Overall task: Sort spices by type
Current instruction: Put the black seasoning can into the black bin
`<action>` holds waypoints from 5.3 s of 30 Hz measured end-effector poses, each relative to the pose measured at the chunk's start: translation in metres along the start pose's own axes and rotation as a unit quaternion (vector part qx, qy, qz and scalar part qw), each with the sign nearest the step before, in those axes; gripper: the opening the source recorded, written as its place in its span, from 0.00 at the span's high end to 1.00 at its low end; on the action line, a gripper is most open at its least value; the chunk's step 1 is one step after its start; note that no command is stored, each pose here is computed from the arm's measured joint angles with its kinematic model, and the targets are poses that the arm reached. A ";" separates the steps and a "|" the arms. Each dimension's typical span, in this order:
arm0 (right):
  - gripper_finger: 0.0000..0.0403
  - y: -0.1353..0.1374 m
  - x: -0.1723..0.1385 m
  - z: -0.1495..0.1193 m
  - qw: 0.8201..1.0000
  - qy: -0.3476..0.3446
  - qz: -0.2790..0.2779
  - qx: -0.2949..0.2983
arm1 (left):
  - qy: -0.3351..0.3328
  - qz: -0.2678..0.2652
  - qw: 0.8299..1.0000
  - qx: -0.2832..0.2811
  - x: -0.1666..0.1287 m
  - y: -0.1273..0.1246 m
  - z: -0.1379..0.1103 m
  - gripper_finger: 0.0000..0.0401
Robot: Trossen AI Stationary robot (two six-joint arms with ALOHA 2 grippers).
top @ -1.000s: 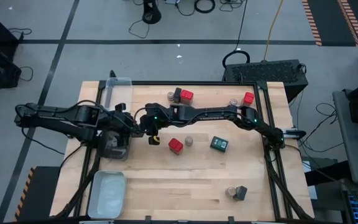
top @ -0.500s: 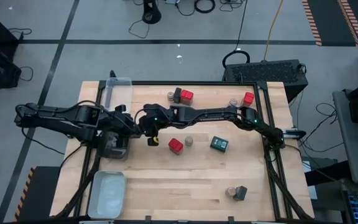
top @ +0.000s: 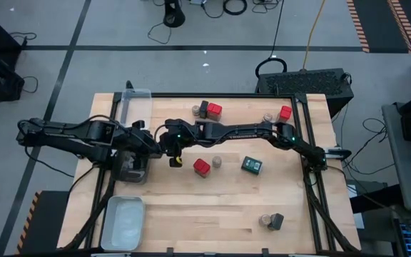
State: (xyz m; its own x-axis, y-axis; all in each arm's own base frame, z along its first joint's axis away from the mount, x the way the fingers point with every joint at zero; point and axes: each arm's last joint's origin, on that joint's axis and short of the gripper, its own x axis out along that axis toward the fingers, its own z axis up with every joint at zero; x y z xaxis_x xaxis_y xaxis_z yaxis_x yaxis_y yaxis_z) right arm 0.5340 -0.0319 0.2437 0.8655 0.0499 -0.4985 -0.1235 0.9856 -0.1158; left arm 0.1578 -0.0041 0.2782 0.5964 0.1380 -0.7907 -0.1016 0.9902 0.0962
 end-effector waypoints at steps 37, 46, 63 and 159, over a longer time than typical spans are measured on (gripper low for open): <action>0.51 -0.014 -0.004 -0.006 1.000 0.024 -0.006 -0.016 | 0.120 -0.061 0.991 -0.029 -0.015 0.002 -0.054 0.65; 0.51 -0.014 -0.004 -0.006 1.000 0.025 -0.005 -0.016 | 0.127 -0.058 0.990 -0.027 -0.004 0.000 -0.058 0.65; 0.51 -0.012 -0.004 -0.007 0.999 0.026 0.022 -0.005 | 0.175 -0.053 0.982 -0.036 0.021 -0.004 -0.056 0.65; 0.51 -0.011 -0.004 -0.012 0.998 0.052 0.028 -0.013 | 0.468 -0.008 0.882 -0.052 0.038 -0.009 -0.056 1.00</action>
State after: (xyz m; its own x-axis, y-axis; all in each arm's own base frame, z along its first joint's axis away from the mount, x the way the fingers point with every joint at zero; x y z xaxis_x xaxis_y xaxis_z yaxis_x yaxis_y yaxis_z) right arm 0.5255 -0.0447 0.2367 0.8014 0.0870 -0.5917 -0.1842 0.9772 -0.1058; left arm 0.1370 -0.0085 0.2132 -0.3145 -0.0045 -0.9493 -0.2012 0.9776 0.0620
